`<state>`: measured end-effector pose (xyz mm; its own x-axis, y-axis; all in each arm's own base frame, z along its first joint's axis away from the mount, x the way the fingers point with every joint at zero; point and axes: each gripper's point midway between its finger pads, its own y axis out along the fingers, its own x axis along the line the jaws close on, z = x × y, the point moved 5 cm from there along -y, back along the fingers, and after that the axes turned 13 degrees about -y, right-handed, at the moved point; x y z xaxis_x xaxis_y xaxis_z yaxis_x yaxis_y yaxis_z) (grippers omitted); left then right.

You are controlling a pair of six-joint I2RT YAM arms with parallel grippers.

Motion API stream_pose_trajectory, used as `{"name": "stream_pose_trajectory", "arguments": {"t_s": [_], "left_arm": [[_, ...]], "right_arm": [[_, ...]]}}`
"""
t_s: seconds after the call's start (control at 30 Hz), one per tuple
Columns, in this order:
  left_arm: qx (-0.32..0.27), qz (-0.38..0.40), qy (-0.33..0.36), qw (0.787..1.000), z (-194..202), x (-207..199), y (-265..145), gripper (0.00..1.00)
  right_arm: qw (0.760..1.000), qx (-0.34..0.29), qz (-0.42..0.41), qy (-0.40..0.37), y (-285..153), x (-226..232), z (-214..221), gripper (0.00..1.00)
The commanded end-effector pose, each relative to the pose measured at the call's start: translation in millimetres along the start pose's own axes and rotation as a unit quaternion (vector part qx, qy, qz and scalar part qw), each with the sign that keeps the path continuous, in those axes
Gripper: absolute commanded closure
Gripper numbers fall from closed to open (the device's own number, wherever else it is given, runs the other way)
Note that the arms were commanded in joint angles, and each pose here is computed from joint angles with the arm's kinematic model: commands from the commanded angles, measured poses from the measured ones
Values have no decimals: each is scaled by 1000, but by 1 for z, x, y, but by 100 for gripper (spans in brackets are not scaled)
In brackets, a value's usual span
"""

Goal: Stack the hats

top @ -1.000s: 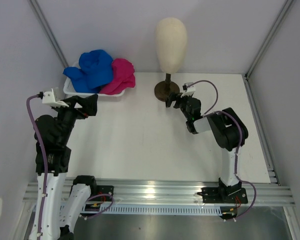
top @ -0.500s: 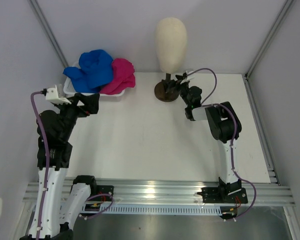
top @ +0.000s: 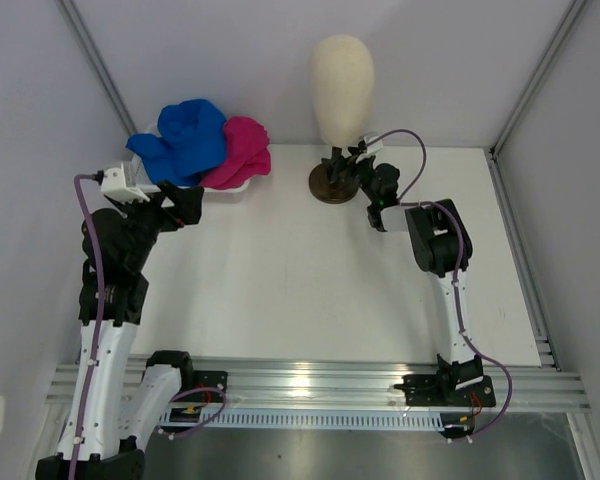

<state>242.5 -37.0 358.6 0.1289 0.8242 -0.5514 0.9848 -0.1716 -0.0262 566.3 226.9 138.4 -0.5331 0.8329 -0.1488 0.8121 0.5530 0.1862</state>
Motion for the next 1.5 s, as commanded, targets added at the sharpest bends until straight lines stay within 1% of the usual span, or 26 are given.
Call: {"name": "stream_pose_trajectory", "arguments": {"t_s": [0.0, 0.07, 0.1, 0.17, 0.2, 0.27, 0.33, 0.37, 0.4, 0.47, 0.57, 0.6, 0.67, 0.7, 0.77, 0.93, 0.97, 1.17, 1.2, 1.23, 1.27, 1.3, 1.37, 1.4, 1.43, 1.47], "left_arm": [[-9, 12, 15, 1000, -9, -5, 0, 0], [-7, 9, 16, 1000, -8, -4, 2, 0], [-5, 7, 16, 1000, -7, -3, 3, 0], [-4, 3, 17, 1000, -7, -2, 4, 0], [-5, 1, 18, 1000, -7, -1, 4, 1], [-5, 2, 22, 1000, -8, -1, 5, 0], [-4, 1, 24, 1000, -7, 0, 4, 1], [-4, 1, 25, 1000, -7, 0, 4, 1], [-5, 0, 25, 1000, -8, 0, 4, 0], [-8, -1, 26, 1000, -8, 0, 3, 0], [-13, -11, 26, 1000, -11, 6, 4, 0], [-14, -10, 26, 1000, -11, 5, 4, 0], [-12, -9, 27, 1000, -11, 5, 4, 0], [-13, -11, 27, 999, -11, 6, 4, 0], [-16, -8, 27, 999, -13, 4, 3, 0], [-18, -8, 26, 999, -14, 3, 1, 0], [-18, -7, 27, 999, -13, 3, 0, 1], [-23, -3, 27, 999, -15, 2, -1, 0], [-22, -4, 27, 999, -14, 2, -1, 1], [-22, -4, 26, 999, -15, 2, -1, 1], [-22, -5, 26, 999, -15, 2, -1, 1], [-20, -5, 24, 1000, -14, 2, 0, 1], [-21, -2, 23, 1000, -16, 1, -1, 0], [-19, 0, 17, 1000, -14, 1, -1, 1], [-19, 4, 17, 1000, -14, 0, -1, 1], [-19, 8, 17, 1000, -13, 0, 1, 1]], "right_arm": [[999, -45, 0, -27, 17, -7, -20, 0], [999, -44, 0, -20, 20, -6, -11, 0], [998, -55, 3, -16, 23, -7, -14, 1], [998, -58, 2, -16, 23, -5, -7, 4], [997, -68, 13, -18, 24, -8, -9, 8], [997, -68, 23, -19, 25, -8, -7, 9], [997, -68, 36, -20, 27, -13, -7, 12], [997, -67, 38, -21, 27, -14, -7, 16], [997, -66, 39, -22, 27, -16, -5, 21], [997, -69, 38, -24, 29, -16, -7, 25], [996, -75, 37, -18, 30, -16, -7, 37], [996, -79, 36, -17, 30, -15, -8, 47], [996, -79, 30, -13, 30, -14, -7, 56], [996, -78, 29, -14, 29, -14, -6, 65], [997, -75, 29, -12, 25, -13, -6, 70], [996, -82, 28, -16, 12, -9, -12, 69], [996, -88, 23, -19, 10, -8, -20, 69], [998, -53, -7, -19, -15, 6, -19, 72], [998, -66, -5, -21, -18, 5, -33, 72], [998, -55, -5, -13, -28, 9, -26, 72], [998, -57, -8, -14, -33, 10, -29, 73], [998, -64, -10, -16, -37, 11, -44, 74], [999, -32, -18, 0, -54, 19, -38, 75], [999, -38, -23, 1, -58, 21, -53, 75], [999, -31, -29, 4, -64, 25, -54, 76], [999, -5, -35, 17, -75, 31, -44, 77]]}}
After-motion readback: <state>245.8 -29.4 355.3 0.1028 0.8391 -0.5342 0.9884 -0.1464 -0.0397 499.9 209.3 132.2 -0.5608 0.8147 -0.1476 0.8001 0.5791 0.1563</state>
